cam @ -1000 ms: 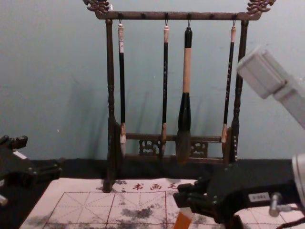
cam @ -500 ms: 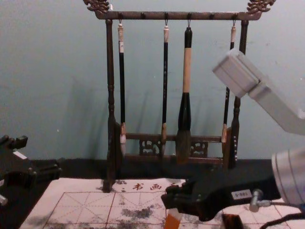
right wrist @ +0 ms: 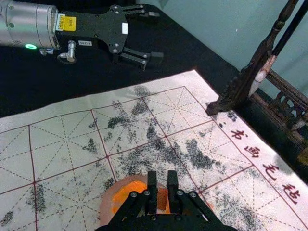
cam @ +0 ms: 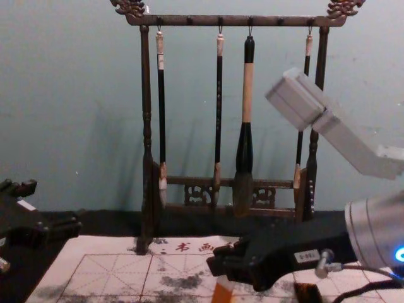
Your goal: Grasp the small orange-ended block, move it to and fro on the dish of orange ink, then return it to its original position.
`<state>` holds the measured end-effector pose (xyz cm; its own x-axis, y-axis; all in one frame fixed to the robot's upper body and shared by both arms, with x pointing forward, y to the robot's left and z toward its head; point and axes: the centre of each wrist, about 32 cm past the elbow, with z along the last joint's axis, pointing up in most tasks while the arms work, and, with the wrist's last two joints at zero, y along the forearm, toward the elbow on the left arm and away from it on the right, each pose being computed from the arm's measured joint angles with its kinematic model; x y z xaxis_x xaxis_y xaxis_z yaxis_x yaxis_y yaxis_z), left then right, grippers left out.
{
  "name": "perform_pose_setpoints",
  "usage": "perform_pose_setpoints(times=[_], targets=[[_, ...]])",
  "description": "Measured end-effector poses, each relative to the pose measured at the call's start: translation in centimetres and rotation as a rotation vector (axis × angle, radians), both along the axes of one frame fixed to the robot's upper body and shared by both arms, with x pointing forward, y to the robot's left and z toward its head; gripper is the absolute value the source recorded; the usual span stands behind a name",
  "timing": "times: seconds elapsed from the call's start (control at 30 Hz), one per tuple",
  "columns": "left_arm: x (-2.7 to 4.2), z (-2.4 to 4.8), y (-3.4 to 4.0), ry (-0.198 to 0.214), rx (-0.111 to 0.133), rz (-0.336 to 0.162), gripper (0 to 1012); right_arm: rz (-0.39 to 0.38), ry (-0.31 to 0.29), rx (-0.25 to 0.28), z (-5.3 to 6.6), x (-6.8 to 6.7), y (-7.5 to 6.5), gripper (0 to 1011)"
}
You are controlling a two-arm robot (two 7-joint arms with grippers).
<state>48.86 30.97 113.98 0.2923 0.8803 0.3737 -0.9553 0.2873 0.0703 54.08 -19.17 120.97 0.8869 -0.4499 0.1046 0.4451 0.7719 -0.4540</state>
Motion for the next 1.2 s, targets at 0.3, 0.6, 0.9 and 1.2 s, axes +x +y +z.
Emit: perform_pose_setpoints(times=[0.3, 0.6, 0.9, 1.2], targets=[[0.00, 0.00, 0.00, 0.000, 0.000, 0.000, 1002, 0.002, -0.002, -0.009, -0.11, -0.03, 0.16, 130], [0.00, 0.00, 0.00, 0.000, 0.000, 0.000, 1001, 0.004, -0.003, -0.019, -0.35, -0.13, 0.15, 130], [0.00, 0.00, 0.00, 0.000, 0.000, 0.000, 1001, 0.001, -0.006, -0.024, -0.42, -0.14, -0.08, 131], [0.00, 0.00, 0.00, 0.000, 0.000, 0.000, 1001, -0.004, -0.010, -0.026, -0.42, -0.15, -0.52, 131]])
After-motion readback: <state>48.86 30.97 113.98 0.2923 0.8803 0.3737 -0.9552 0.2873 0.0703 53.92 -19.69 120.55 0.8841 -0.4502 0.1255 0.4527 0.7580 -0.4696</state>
